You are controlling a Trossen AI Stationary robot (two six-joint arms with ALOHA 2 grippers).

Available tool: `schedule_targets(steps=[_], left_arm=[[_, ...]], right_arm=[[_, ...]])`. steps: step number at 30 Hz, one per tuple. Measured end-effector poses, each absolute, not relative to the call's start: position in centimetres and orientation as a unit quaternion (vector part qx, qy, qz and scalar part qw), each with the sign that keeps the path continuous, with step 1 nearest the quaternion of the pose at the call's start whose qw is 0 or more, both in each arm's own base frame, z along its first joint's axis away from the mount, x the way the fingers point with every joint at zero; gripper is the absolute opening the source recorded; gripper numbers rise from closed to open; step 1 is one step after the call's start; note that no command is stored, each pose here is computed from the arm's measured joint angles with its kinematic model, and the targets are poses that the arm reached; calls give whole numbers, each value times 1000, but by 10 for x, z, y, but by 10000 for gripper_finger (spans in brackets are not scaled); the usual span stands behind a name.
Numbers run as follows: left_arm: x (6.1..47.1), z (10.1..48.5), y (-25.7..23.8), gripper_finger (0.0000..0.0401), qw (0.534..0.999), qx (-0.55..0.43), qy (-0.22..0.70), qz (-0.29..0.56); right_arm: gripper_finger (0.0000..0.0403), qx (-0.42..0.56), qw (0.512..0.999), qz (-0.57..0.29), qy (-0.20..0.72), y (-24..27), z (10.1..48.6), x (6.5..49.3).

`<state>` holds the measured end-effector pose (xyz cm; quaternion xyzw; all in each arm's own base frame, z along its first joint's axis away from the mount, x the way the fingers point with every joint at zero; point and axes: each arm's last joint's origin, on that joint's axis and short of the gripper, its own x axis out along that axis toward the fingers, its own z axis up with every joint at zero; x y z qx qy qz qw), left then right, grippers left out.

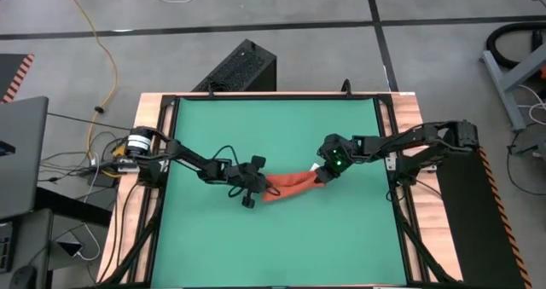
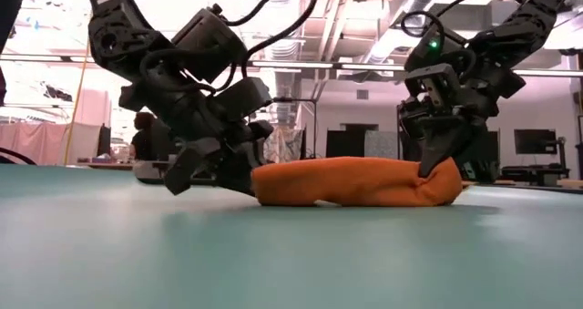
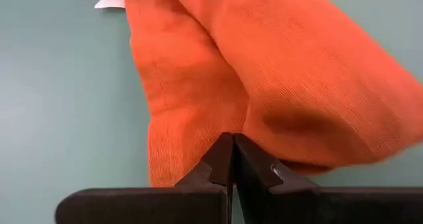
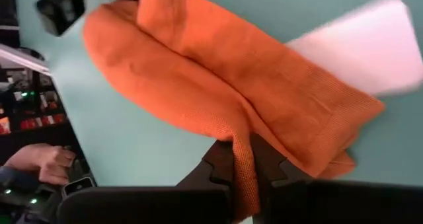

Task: Roll towel
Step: Roll the orange towel

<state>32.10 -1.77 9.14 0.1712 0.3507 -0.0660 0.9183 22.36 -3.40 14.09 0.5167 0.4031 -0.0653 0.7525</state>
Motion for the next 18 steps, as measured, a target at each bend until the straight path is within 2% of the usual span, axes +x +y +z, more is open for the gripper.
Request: schedule_targets(steps=[7, 18], left_arm=[[315, 90, -28, 0, 914, 121, 379, -78], [314, 92, -38, 0, 916, 133, 372, -71]], right_arm=[[28, 529, 737, -90, 411, -43, 138, 218], [28, 529, 738, -91, 409, -51, 137, 215]])
